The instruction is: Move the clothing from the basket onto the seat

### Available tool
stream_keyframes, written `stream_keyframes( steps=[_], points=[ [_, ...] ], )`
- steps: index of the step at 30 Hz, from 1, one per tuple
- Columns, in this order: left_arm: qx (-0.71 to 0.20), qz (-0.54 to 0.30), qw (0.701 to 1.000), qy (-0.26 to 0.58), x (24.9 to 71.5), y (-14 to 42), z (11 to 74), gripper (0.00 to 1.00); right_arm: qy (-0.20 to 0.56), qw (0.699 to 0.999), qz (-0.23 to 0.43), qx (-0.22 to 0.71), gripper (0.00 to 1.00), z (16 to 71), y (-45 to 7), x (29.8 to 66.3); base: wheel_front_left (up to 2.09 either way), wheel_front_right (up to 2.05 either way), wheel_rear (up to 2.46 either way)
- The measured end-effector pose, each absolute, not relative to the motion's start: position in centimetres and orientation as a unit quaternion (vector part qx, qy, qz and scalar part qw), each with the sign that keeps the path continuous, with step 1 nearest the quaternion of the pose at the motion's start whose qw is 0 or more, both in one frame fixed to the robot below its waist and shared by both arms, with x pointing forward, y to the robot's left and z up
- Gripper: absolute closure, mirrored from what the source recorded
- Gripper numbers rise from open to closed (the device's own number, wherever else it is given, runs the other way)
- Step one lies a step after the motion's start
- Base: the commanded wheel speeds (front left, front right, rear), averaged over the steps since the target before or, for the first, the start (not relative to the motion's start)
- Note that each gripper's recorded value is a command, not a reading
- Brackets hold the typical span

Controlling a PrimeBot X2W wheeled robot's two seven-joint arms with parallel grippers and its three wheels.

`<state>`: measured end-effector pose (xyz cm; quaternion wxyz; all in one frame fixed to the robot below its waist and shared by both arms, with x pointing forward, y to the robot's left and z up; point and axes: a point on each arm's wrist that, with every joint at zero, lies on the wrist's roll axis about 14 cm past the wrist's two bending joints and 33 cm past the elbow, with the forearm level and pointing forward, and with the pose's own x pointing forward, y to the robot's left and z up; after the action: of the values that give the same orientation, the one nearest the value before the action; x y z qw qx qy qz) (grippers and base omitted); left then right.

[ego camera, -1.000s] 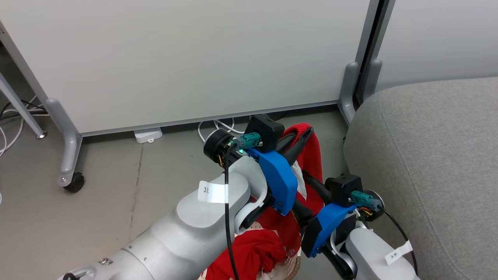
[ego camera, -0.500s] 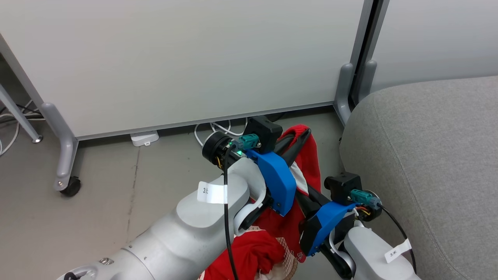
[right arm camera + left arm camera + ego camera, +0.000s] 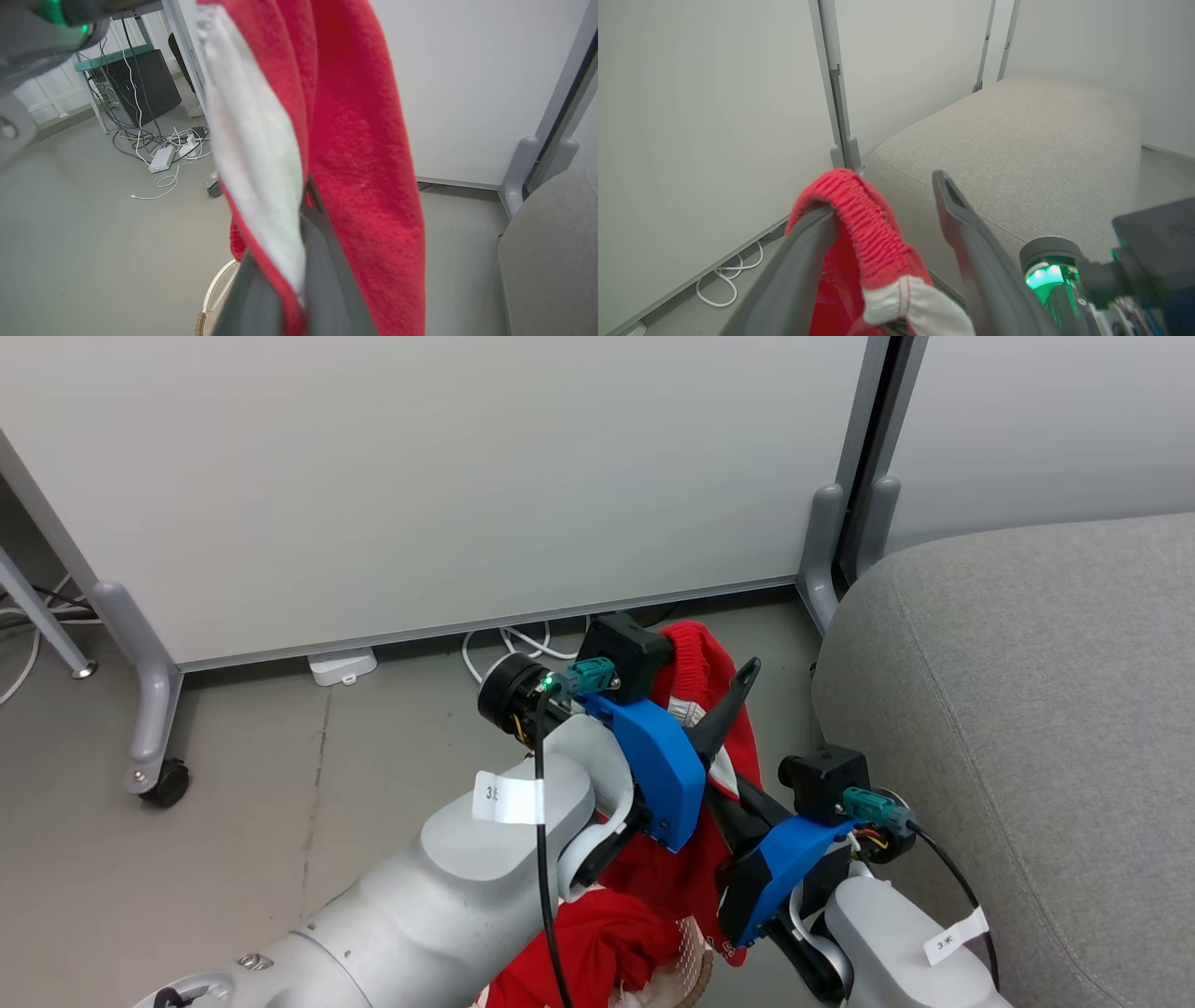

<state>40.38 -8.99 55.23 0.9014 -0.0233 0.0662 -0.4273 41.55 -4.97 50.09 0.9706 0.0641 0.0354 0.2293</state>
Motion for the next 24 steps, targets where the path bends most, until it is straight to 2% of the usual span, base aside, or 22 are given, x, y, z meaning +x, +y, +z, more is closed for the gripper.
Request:
stream_keyframes(
  steps=[15, 24],
  points=[
    [-0.031, -0.427, 0.902, 0.057, 40.5, -8.9, 55.1, 0.0, 0.026, 0.972, 0.223, 0.068, 1.0, 50.7, -5.4, 41.9, 0.0, 0.0, 0.0],
    [-0.047, -0.414, 0.907, 0.058, 40.3, -6.9, 53.5, 0.0, 0.012, 0.976, 0.202, 0.081, 1.0, 51.5, -6.5, 42.7, 0.0, 0.0, 0.0]
  ],
)
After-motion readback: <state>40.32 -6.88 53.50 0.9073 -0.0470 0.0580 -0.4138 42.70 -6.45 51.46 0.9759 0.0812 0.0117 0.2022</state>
